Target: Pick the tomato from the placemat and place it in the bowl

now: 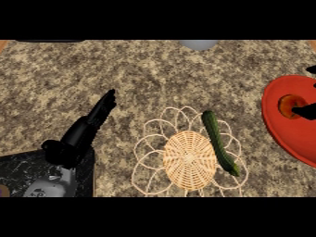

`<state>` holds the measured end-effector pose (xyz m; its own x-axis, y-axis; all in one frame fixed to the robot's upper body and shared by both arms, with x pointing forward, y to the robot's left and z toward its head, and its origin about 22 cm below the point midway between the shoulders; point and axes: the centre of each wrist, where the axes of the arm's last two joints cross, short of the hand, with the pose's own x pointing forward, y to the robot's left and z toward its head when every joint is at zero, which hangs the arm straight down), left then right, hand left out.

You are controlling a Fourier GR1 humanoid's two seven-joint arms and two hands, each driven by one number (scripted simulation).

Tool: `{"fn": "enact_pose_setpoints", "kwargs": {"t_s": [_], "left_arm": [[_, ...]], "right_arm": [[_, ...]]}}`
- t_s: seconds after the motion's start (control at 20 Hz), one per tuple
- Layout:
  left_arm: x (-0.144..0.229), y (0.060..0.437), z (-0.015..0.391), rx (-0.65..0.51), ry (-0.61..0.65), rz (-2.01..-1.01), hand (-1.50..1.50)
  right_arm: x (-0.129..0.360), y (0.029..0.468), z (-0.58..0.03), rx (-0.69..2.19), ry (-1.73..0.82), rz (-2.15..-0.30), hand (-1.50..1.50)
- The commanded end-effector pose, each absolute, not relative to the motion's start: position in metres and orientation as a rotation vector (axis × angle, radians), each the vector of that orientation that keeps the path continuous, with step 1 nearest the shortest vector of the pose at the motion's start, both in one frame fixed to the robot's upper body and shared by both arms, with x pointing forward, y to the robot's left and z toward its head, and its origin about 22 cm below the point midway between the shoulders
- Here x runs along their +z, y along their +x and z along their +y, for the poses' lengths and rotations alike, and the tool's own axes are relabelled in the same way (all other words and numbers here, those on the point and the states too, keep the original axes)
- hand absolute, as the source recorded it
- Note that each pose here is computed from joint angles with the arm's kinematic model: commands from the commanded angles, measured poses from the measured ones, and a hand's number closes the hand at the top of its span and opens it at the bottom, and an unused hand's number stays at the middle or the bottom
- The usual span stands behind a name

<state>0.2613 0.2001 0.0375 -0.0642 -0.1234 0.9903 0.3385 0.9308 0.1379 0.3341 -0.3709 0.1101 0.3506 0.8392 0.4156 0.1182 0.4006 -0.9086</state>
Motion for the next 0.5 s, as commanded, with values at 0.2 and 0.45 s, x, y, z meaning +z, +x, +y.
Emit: {"fn": "enact_pose_setpoints", "kwargs": {"t_s": [0.2,0.45], "left_arm": [[0.034,0.254,0.215,-0.385,-0.175,-1.594,0.0],[0.029,0.264,0.209,-0.368,-0.163,-1.576,0.0]], "right_arm": [[0.128,0.343,-0.41,0.438,-1.059,-1.337,-1.5],[0.13,0.332,-0.424,0.095,-1.096,-1.406,-1.5]]}}
